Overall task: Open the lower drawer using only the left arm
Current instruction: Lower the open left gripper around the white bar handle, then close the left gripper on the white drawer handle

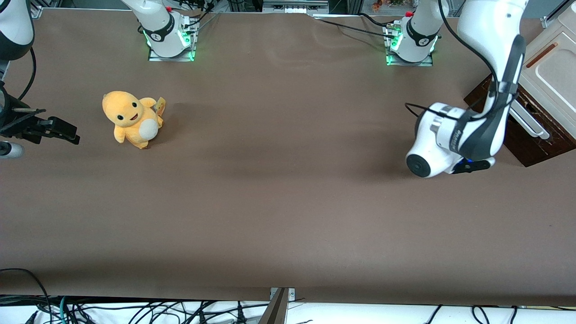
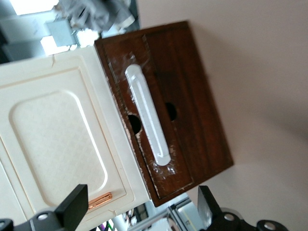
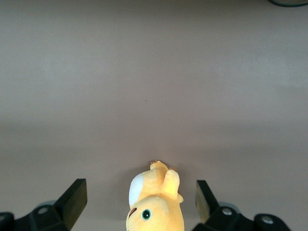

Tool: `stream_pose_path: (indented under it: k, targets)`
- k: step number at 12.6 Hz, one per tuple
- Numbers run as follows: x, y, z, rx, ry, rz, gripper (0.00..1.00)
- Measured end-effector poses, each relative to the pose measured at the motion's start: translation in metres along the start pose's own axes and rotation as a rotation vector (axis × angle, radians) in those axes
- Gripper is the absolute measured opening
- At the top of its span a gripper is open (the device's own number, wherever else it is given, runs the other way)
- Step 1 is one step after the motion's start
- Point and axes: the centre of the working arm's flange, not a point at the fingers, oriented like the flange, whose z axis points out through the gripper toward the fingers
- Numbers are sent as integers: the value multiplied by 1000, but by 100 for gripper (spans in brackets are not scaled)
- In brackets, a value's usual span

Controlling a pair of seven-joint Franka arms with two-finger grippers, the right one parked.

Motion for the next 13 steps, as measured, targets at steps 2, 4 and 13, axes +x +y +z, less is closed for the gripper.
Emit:
stream_pose_path:
  k: [2,4,13]
  targets:
    - [21,7,37,47,-50,-71,100]
    - [40,20,75,107,-87,-113,100]
    - [65,32,169,164,-144,-138,85]
